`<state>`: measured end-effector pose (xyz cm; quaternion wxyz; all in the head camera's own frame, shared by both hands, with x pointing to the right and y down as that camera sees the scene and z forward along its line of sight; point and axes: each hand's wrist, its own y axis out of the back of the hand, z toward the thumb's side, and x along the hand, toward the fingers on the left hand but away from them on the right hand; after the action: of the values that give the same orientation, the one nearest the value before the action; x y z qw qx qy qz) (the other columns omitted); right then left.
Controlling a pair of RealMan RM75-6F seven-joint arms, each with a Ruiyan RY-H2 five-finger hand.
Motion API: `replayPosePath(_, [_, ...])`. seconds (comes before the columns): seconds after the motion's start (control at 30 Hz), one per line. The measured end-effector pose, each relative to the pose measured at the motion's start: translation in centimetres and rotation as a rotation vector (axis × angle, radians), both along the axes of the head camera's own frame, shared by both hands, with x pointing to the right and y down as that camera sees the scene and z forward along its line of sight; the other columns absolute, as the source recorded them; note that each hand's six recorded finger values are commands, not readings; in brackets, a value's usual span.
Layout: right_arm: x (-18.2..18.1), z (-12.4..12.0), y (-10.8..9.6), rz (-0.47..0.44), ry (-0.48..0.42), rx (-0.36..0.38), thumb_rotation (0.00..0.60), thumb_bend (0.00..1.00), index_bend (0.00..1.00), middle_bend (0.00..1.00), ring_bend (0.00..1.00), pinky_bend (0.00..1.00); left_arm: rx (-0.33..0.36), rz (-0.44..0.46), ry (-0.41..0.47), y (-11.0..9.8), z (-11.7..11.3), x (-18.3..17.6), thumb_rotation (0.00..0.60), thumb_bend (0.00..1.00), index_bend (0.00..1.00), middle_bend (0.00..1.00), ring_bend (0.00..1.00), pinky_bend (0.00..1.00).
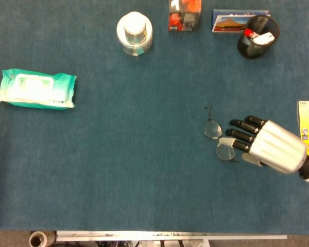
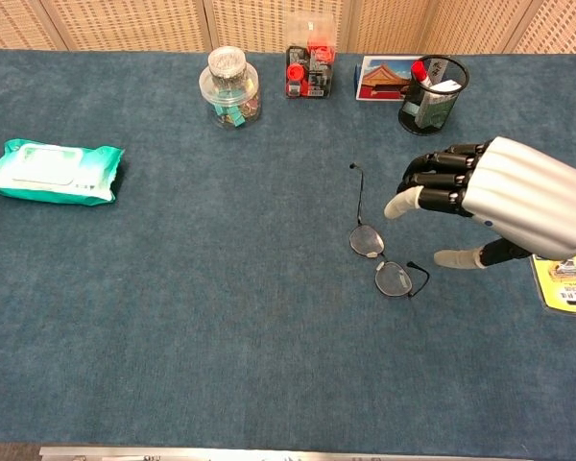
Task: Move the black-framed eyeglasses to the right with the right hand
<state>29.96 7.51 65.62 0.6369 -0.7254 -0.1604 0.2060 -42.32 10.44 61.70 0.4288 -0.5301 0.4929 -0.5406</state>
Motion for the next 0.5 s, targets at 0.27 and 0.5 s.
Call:
replayPosePath(0.27, [0.0, -1.7, 1.3, -0.020, -0.046, 0.010, 0.600, 0.00, 0.37, 0.42, 0.31, 0.47, 0.006, -0.007, -0.006, 0.0, -0.1, 0.0, 0.600, 0.34, 0.47, 0.57, 0.42, 0.52])
replayPosePath(0.5, [-0.8, -1.3, 1.8, -0.032, -0.043, -0.005, 0.600, 0.00, 0.37, 0.42, 0.31, 0.47, 0.007, -0.007, -0.003, -0.1, -0.1, 0.0, 0.600, 0.34, 0.47, 0.57, 0.42, 0.52])
